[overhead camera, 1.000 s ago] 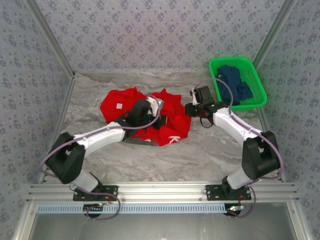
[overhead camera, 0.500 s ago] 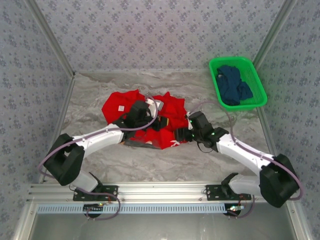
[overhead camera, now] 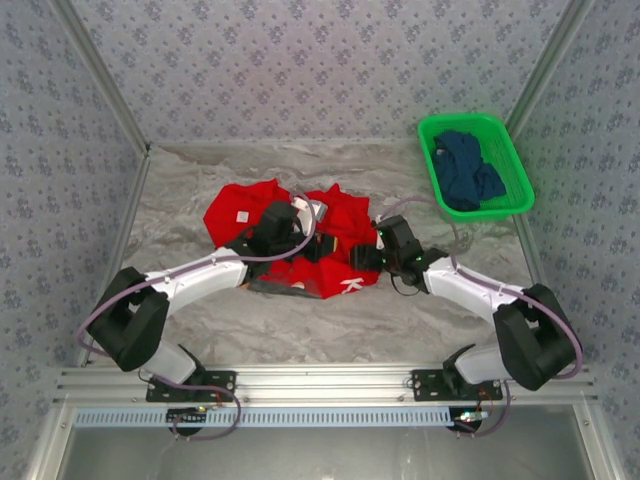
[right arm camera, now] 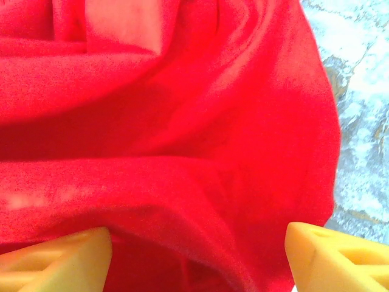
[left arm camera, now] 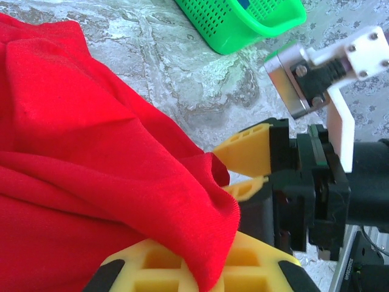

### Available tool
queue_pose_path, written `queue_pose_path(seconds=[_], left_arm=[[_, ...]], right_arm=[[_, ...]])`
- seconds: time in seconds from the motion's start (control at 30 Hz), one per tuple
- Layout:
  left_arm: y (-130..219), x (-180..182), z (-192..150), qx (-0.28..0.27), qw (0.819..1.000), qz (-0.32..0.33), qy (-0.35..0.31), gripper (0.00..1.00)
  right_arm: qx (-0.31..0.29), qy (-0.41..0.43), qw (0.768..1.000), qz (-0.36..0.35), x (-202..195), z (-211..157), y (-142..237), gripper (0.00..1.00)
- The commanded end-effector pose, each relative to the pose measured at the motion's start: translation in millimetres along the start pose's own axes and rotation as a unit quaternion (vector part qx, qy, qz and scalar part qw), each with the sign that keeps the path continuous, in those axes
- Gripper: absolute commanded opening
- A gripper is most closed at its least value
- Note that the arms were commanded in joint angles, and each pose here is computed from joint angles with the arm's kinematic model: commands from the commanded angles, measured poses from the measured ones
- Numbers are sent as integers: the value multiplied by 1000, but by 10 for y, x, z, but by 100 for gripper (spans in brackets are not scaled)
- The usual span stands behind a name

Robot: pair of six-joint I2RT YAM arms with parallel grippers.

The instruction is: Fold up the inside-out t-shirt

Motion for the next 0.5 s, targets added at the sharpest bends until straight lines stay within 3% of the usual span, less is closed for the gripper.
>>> queue_pose_path(seconds=[0.0,0.2,0.23,0.4,0.47], left_arm=[[55,-77,22,-1,1000,-16,-14,0],[87,-110,89,-10,1000,-10,-16,0],[93,-101,94,-12,1000,-5,-16,0],[237,68,68,-35,996,77,-4,0],[332,223,43,-46,991,129,12,0]], right_arm=[[-11,12,1000,-8,-9,89,-129,76],[-1,37,999,-29,41,-28,-426,76],[-3,32,999,-15,72,-17,-444,69],[-59,17,994,94,149,319,-58,5],[-78,-7,977,200,190,385,256,0]])
Point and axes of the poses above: each hand's point on the last joint's axis, 136 mm out from that joint toward the fingers, its own y axis back along the fingers, its own x axis along the line the jaws close on, z = x × y, the point moved 7 cm from there along y, back along the fingers, and after that the axes turned 5 degrees about y, right-handed, at the moved point
